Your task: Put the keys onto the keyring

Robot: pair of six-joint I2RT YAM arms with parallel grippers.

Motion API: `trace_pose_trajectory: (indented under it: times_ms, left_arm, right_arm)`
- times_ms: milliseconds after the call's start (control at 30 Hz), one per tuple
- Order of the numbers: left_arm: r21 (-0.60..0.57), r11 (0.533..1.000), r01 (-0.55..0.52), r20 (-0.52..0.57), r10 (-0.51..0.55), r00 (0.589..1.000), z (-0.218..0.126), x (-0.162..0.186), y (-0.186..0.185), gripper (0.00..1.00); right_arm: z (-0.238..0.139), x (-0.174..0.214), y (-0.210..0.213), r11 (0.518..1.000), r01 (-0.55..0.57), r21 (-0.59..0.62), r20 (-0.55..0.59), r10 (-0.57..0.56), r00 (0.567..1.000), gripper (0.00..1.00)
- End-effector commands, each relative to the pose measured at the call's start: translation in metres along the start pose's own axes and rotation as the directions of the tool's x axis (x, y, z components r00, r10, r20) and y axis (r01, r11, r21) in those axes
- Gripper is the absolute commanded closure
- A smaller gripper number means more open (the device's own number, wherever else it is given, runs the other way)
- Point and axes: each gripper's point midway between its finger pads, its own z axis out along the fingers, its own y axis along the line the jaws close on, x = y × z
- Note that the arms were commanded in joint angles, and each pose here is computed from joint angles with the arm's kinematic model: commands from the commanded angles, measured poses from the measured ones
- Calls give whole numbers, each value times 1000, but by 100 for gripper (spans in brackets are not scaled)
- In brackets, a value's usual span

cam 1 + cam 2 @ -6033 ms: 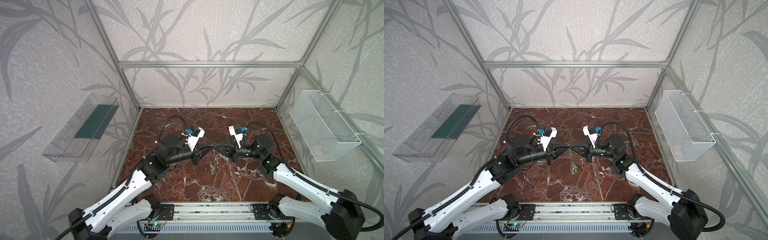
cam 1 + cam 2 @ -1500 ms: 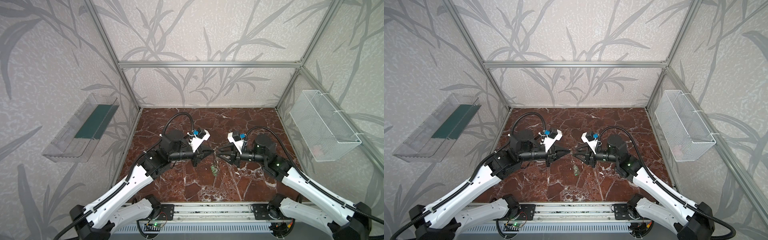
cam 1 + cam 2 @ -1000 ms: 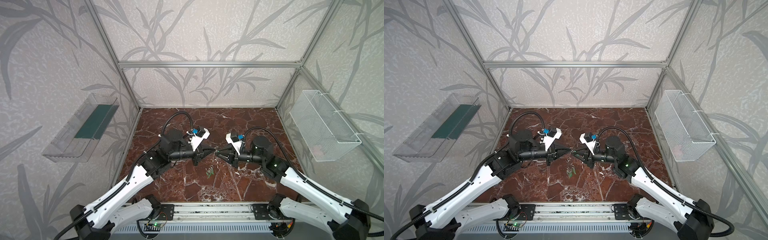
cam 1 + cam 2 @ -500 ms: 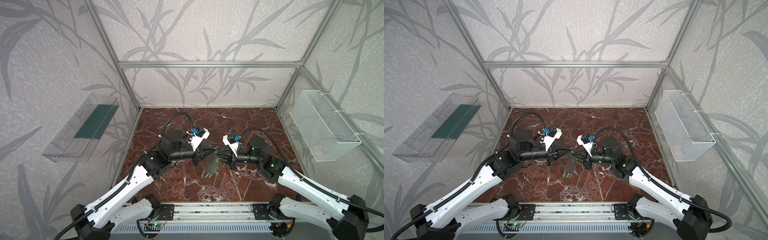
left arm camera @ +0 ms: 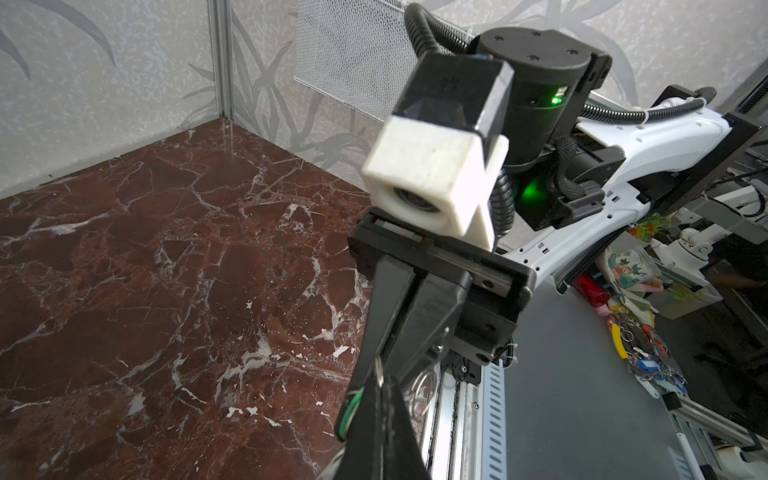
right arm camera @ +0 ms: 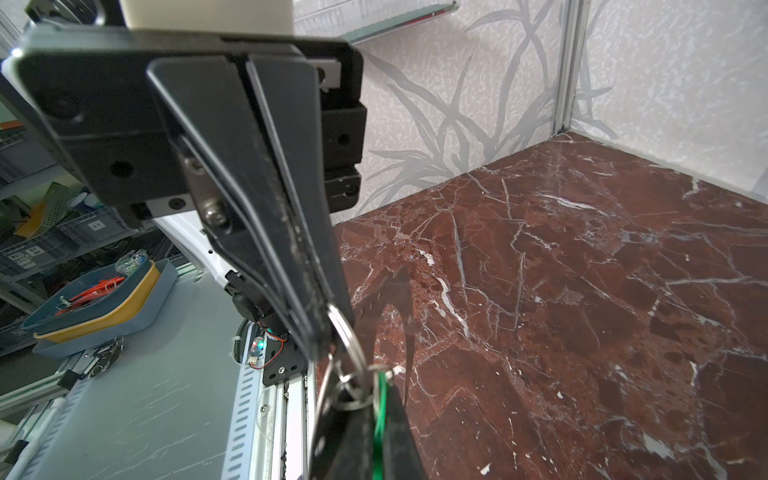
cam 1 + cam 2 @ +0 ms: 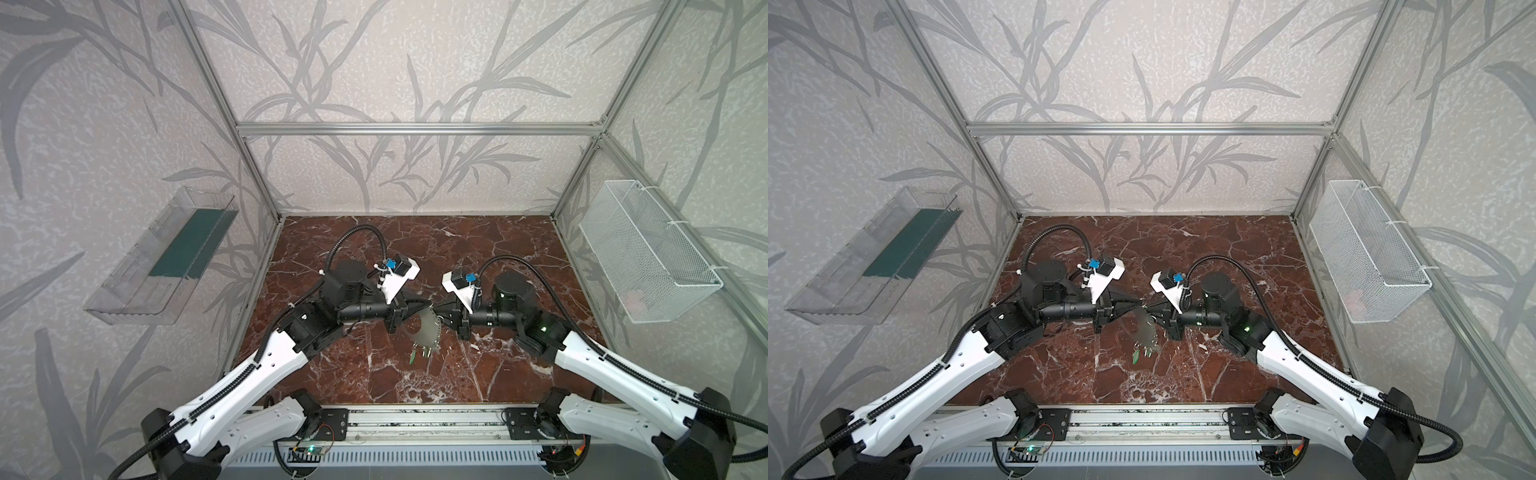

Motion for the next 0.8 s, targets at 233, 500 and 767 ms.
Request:
trace_pose_trajectory:
  times_ms: [233,500,767]
  left_arm:
    - [13,999,-42,-25,42,999,-3,0,-6,100]
    - [-32,999,-37,-74,35,997,0,10,5,100]
    - [-144,989,-34,-76,24,997,-1,14,25,80]
  right_arm:
    - [-24,-35,-1,994,78,81,58,-83,995,100]
    - [-28,-43,-2,989,104,103,54,-110,992,100]
    - [-37,-41,-19,971,99,217,56,-113,992,100]
